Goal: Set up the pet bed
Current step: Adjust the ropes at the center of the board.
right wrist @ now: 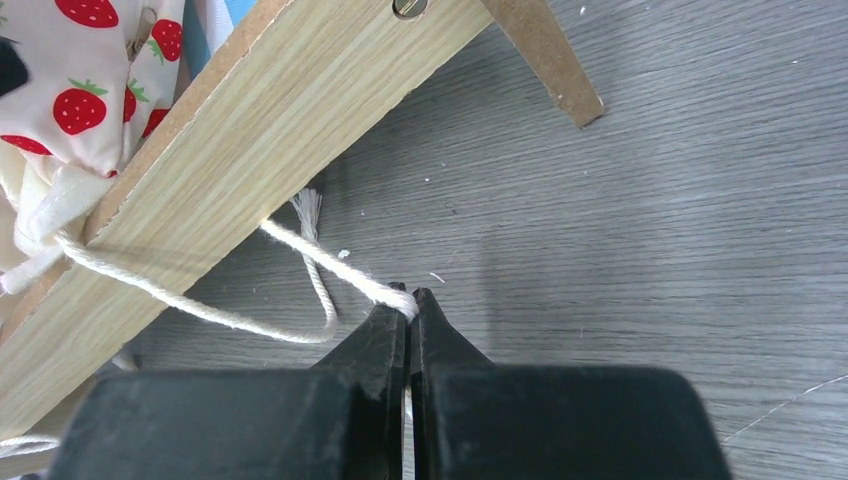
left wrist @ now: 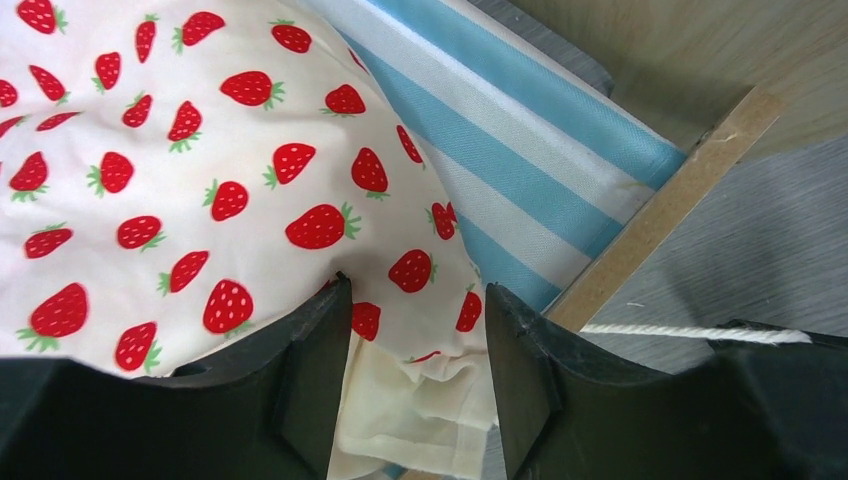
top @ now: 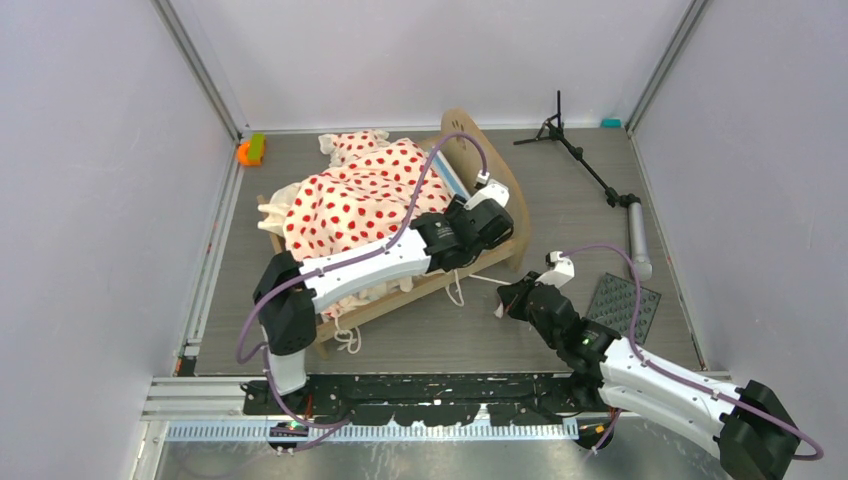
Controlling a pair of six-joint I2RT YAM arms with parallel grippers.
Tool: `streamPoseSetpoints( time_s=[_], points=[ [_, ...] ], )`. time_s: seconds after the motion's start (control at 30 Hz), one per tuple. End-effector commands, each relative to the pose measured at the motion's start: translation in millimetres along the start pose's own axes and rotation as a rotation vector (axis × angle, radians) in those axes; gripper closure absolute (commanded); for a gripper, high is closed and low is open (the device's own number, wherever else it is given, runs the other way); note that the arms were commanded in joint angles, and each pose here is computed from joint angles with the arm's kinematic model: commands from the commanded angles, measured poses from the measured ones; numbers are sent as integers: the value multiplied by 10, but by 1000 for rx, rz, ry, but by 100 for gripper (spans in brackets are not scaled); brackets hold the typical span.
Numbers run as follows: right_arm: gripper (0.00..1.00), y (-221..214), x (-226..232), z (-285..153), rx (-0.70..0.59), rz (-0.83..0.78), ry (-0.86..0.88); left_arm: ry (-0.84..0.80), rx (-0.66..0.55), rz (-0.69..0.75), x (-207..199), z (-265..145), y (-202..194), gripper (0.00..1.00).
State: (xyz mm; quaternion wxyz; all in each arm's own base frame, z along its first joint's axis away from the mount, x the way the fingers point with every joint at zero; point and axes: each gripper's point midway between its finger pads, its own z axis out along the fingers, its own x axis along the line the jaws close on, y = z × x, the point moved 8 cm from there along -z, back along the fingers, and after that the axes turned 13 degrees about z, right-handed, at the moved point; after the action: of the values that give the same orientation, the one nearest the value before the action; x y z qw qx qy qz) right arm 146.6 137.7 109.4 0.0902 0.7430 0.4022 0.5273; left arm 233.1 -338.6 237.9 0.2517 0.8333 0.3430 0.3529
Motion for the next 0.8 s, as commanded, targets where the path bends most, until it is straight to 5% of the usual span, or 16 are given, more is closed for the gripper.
streamPoseSetpoints(
  time_s=[0.0,0.17,0.4,0.77],
  points=[
    [100,51,41,9,-41,30,11,8,-3,-36,-45,105,50,47],
    [100,51,33,4,-42,30,8,-15,31,-52,-78,240,-37,49],
    [100,52,28,3,-45,33,8,-12,30,-66,-31,274,-35,98],
    [100,221,14,-33,-168,62,-51,-97,-63,-241,88,276,273,100]
  ],
)
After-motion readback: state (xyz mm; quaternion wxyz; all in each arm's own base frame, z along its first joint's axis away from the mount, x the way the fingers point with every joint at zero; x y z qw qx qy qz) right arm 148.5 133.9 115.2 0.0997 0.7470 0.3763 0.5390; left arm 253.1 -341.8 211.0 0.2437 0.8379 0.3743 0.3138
